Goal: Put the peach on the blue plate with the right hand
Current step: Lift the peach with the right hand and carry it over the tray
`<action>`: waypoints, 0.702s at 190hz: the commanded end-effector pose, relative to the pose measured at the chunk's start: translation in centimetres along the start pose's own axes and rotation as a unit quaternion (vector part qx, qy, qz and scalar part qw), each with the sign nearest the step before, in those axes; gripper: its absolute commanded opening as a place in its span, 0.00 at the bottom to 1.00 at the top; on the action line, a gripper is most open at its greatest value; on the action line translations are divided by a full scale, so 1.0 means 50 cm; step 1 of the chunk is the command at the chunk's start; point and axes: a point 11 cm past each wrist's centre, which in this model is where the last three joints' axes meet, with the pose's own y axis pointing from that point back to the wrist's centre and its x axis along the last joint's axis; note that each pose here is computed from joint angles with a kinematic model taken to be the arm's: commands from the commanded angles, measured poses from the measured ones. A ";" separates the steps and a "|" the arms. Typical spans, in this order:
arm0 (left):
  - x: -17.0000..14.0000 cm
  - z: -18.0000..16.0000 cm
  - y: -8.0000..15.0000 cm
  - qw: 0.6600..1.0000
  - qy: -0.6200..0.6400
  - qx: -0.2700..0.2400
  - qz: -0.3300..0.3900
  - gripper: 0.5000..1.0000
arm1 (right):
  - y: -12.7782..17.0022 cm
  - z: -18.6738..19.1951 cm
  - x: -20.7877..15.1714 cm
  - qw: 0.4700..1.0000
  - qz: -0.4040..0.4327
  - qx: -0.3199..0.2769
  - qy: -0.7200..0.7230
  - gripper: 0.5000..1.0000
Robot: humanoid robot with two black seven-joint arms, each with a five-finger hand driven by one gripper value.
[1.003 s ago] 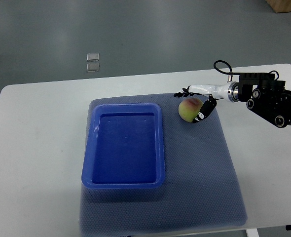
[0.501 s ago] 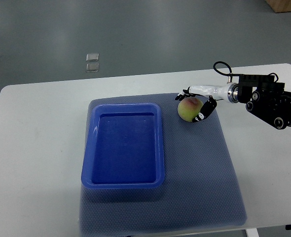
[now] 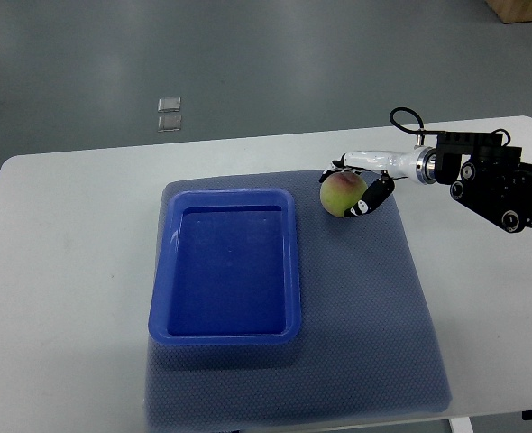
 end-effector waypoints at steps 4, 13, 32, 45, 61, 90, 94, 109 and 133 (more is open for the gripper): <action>-0.001 0.000 0.000 1.000 0.000 0.000 0.000 1.00 | -0.001 -0.012 0.011 1.000 0.005 0.008 0.002 0.30; 0.001 0.000 0.000 1.000 0.000 0.000 0.000 1.00 | -0.004 -0.026 0.025 1.000 0.010 0.016 0.005 0.30; -0.001 0.000 0.000 1.000 0.000 0.000 0.000 1.00 | -0.020 -0.076 0.042 0.999 0.011 0.043 0.016 0.31; 0.001 0.000 0.000 1.000 0.000 0.000 0.000 1.00 | -0.030 -0.114 0.050 0.998 0.010 0.064 0.025 0.31; 0.001 0.000 0.000 1.000 0.000 0.000 0.000 1.00 | -0.043 -0.171 0.058 0.995 0.006 0.096 0.038 0.31; 0.001 0.000 0.000 1.000 0.000 0.000 0.000 1.00 | -0.074 -0.266 0.044 0.988 -0.008 0.145 0.052 0.33; -0.001 0.000 0.000 1.000 0.000 0.000 0.000 1.00 | -0.089 -0.313 0.026 0.984 -0.019 0.171 0.056 0.33; -0.001 0.000 0.000 1.000 0.000 0.000 0.000 1.00 | -0.107 -0.370 -0.002 0.978 -0.035 0.198 0.062 0.34; 0.001 0.000 0.000 1.000 0.000 0.000 0.000 1.00 | -0.128 -0.420 -0.045 0.971 -0.054 0.222 0.064 0.35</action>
